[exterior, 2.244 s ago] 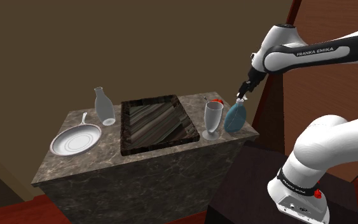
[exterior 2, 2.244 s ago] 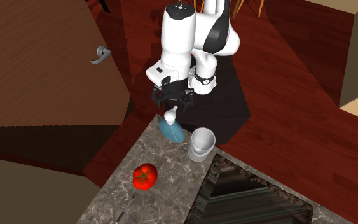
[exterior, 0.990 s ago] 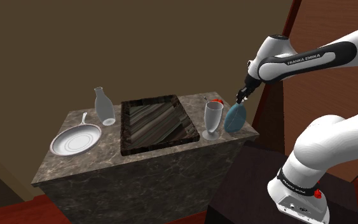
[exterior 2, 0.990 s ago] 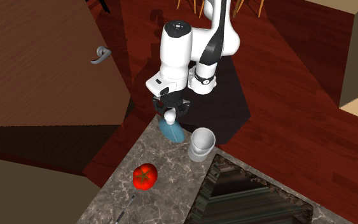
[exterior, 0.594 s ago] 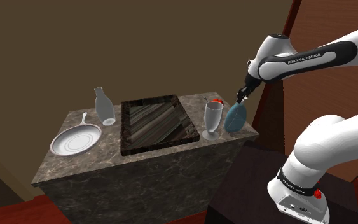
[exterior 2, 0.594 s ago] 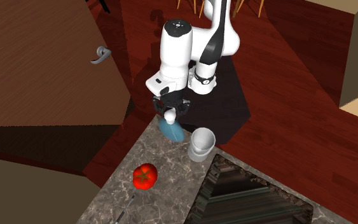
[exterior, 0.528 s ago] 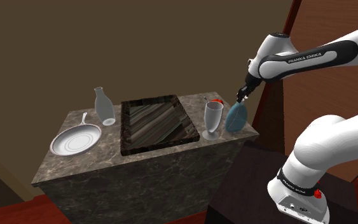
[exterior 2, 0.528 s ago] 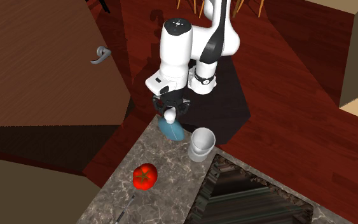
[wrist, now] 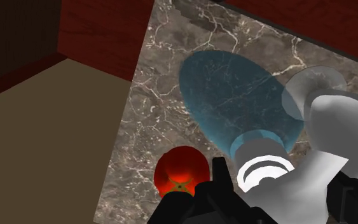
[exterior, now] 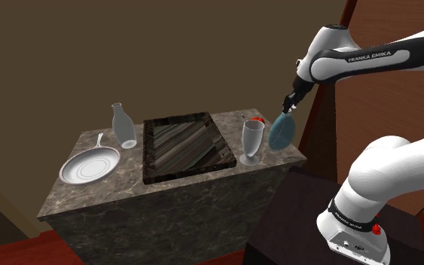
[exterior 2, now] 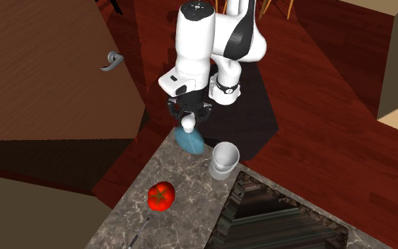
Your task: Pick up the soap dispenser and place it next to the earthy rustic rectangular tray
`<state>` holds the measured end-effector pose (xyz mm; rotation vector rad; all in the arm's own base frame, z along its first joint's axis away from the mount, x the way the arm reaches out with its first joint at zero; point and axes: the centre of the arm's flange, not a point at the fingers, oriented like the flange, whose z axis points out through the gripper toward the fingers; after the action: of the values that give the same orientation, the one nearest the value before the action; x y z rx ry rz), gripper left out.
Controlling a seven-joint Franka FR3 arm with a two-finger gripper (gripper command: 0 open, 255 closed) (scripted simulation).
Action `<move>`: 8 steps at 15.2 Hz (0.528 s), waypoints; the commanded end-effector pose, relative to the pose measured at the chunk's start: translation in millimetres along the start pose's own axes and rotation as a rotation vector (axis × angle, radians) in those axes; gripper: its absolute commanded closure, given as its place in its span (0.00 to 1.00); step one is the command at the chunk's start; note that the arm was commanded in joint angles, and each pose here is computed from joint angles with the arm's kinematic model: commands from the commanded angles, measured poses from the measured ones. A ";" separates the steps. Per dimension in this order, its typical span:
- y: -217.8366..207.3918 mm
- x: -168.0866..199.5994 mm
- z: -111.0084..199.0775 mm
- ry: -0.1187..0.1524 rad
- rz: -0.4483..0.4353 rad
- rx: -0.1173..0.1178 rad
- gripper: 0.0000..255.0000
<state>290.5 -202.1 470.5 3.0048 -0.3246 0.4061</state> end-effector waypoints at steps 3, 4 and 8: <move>0.6 5.8 -19.8 0.000 0.000 0.000 1.00; 0.9 7.2 -24.9 0.000 0.000 0.000 1.00; 2.2 12.9 -45.2 0.000 0.000 0.000 1.00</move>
<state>292.4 -201.3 511.1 3.0049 -0.3247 0.4058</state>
